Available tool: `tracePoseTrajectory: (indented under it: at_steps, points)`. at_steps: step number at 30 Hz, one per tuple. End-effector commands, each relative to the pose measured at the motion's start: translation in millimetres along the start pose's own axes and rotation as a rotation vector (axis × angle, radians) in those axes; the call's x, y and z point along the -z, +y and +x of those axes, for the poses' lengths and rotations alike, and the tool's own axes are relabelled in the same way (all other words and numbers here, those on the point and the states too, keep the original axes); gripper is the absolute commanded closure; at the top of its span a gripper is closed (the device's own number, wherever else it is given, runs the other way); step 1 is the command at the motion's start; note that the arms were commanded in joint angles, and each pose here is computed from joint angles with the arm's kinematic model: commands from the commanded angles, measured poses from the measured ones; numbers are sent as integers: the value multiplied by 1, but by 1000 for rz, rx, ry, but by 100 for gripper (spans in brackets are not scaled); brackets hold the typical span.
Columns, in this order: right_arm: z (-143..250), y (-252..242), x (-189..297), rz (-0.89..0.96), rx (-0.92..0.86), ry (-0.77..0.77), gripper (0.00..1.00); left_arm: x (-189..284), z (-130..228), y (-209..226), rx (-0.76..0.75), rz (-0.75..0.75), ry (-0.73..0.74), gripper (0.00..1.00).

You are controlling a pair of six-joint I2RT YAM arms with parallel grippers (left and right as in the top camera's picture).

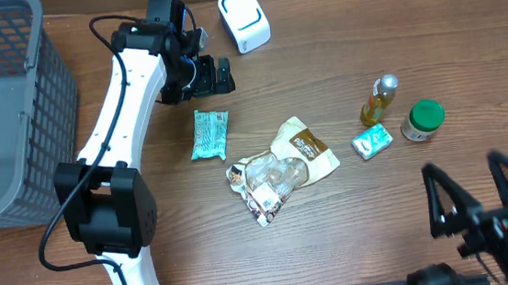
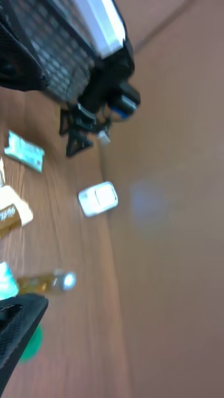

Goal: Scan the item barcode

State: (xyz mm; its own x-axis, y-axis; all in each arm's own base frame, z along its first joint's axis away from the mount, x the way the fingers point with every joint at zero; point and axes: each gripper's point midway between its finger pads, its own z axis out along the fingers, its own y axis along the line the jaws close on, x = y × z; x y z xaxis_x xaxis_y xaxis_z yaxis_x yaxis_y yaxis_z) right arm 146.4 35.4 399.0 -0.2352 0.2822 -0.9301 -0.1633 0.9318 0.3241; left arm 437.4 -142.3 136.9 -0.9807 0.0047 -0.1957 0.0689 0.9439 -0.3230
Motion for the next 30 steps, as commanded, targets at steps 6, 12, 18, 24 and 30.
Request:
tracePoseTrajectory:
  at_steps: [6,12,18,24,30]
  points:
    - [61,-44,7,151,-12,-39,0,8,-3,-7,0,20,-20,0]
    - [90,-61,-8,161,-12,-120,0,8,-3,-7,0,20,-20,0]
    - [56,-55,-29,99,16,-311,0,8,-3,-7,0,20,-20,1]
    - [9,-31,-30,-12,232,-654,0,8,-3,-7,0,20,-20,0]
    - [41,-44,-60,-27,238,-654,0,8,-3,-7,0,20,-20,0]
